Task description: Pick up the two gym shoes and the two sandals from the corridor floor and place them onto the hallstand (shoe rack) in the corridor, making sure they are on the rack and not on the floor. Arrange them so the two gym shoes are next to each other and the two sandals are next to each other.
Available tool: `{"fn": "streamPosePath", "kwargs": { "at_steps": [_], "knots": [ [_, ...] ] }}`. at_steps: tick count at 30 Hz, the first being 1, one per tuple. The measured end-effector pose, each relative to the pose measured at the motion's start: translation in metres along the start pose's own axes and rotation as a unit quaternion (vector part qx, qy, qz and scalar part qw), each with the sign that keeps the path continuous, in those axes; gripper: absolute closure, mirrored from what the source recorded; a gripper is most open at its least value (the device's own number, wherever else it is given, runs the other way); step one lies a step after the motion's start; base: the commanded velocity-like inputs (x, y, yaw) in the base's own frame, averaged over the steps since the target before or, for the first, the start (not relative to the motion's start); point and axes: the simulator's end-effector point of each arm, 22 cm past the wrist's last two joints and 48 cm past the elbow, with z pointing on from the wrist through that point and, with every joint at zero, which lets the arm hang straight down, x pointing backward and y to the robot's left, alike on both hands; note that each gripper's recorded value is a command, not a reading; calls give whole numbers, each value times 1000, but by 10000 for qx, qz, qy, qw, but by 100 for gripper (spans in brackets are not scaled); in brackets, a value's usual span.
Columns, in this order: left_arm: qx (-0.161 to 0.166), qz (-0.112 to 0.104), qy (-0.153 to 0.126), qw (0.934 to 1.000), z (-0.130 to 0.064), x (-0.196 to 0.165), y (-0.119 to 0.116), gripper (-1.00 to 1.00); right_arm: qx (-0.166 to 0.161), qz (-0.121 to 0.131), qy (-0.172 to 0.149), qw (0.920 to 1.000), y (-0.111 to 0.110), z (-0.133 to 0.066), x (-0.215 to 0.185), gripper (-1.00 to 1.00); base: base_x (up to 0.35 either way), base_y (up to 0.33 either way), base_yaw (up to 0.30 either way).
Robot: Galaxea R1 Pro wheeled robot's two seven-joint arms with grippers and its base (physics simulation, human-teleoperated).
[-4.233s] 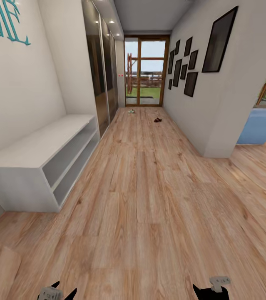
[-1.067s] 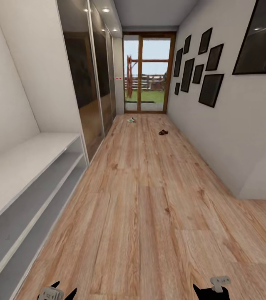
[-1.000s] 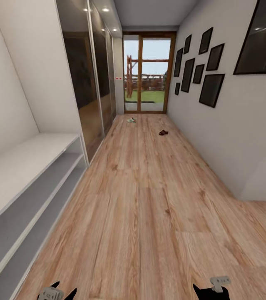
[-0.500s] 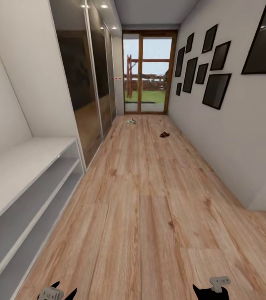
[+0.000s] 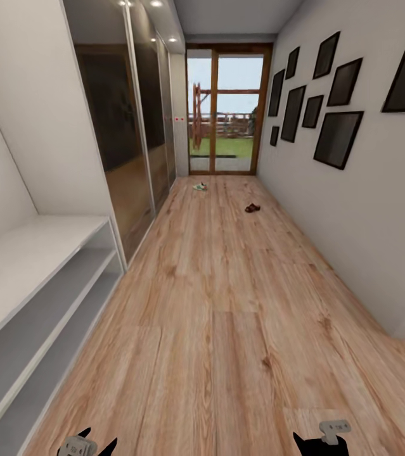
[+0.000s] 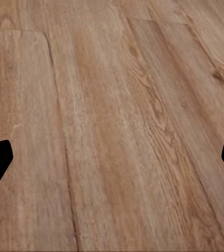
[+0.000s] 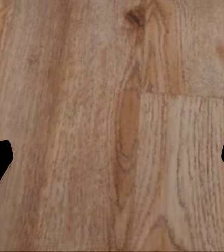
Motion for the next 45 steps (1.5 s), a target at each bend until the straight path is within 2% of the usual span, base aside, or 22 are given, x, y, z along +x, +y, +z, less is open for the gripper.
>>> {"fn": "streamPosePath", "kwargs": {
  "at_steps": [45],
  "knots": [
    [-5, -2, -2, 10000, 0, 0, 0, -100, 6, -1, 0, 10000, 0, 0, 0, -100, 337, 0, 0]
  ]
}}
